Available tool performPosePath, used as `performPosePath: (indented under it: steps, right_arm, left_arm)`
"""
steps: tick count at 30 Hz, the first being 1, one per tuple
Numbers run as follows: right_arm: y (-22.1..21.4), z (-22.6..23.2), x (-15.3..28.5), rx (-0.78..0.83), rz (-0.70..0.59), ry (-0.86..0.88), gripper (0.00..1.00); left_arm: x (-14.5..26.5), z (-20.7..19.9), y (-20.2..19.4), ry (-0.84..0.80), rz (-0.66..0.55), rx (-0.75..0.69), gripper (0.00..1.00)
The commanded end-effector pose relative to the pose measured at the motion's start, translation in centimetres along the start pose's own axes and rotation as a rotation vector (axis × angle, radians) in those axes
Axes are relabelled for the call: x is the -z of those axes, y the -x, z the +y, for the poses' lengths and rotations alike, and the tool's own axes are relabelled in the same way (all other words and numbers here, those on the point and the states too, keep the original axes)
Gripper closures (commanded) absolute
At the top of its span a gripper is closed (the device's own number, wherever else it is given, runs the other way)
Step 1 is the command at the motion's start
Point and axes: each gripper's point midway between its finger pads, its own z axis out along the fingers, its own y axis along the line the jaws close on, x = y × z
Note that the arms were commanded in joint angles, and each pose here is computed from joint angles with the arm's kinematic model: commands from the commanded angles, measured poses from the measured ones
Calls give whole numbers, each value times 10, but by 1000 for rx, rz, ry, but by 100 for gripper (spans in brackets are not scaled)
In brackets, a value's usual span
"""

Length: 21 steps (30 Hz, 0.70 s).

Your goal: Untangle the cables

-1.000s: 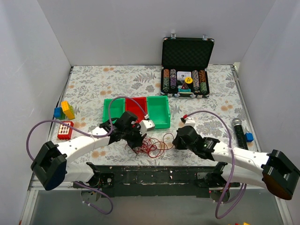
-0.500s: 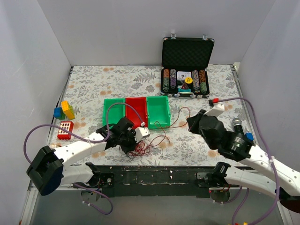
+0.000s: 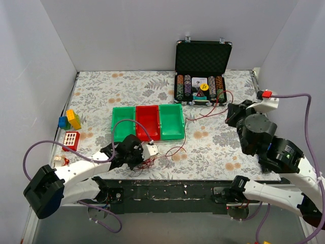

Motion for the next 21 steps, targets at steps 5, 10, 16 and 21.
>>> performPosePath:
  steps: [5,10,16,21]
  right_arm:
    - [94,-32,15,12,-230,-223,99]
    - [136,-49,32,-30,-347,-281,99]
    - [164,-41,34,20,-383,-306,99]
    - [193,-38,40,59,-427,-333,99]
  left_arm:
    - [4,16,-50,126,141,-80,100]
    - [3,12,-70,120,187,-107,100]
    - [3,17,-70,141,199,-133,100]
    - [7,22,-81,170,234,-167,100]
